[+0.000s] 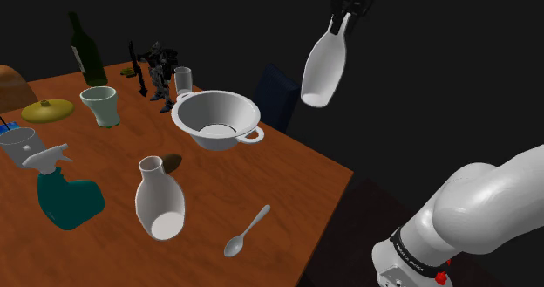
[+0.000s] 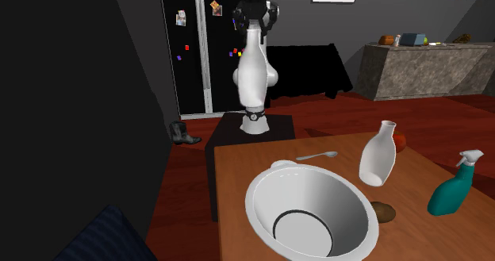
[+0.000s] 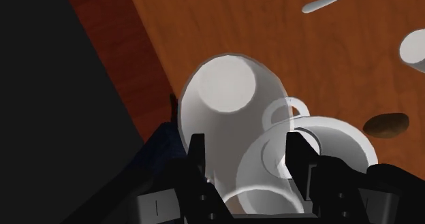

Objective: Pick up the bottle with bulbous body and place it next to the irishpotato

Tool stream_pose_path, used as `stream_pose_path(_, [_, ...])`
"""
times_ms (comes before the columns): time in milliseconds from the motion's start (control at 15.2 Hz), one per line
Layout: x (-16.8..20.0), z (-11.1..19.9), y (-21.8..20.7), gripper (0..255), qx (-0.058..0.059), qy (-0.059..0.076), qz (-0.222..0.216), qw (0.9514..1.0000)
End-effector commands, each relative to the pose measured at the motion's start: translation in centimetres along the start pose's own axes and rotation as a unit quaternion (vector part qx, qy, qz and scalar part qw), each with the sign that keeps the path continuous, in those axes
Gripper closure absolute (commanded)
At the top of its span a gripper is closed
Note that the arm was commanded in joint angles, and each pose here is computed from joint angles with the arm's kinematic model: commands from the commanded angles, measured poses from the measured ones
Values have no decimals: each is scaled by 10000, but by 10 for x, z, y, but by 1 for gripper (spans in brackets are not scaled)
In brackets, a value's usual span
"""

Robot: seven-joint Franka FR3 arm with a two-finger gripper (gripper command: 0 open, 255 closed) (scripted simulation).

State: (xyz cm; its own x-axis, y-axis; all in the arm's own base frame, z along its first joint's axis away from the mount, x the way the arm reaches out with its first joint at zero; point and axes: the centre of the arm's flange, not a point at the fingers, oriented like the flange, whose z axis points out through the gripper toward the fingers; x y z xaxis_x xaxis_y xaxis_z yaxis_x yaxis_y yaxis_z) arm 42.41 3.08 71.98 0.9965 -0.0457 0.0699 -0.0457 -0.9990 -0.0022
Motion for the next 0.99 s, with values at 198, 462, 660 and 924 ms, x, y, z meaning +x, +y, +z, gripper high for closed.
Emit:
stream_pose_path(198, [15, 28, -58, 255, 2, 6, 6, 10000])
stream_pose_path(462, [28, 52, -103, 255, 2, 6, 6, 10000])
stream_pose_path(660, [37, 70, -137, 255, 2, 6, 6, 10000])
stream_pose_path(924, [49, 94, -183, 255, 2, 6, 6, 10000])
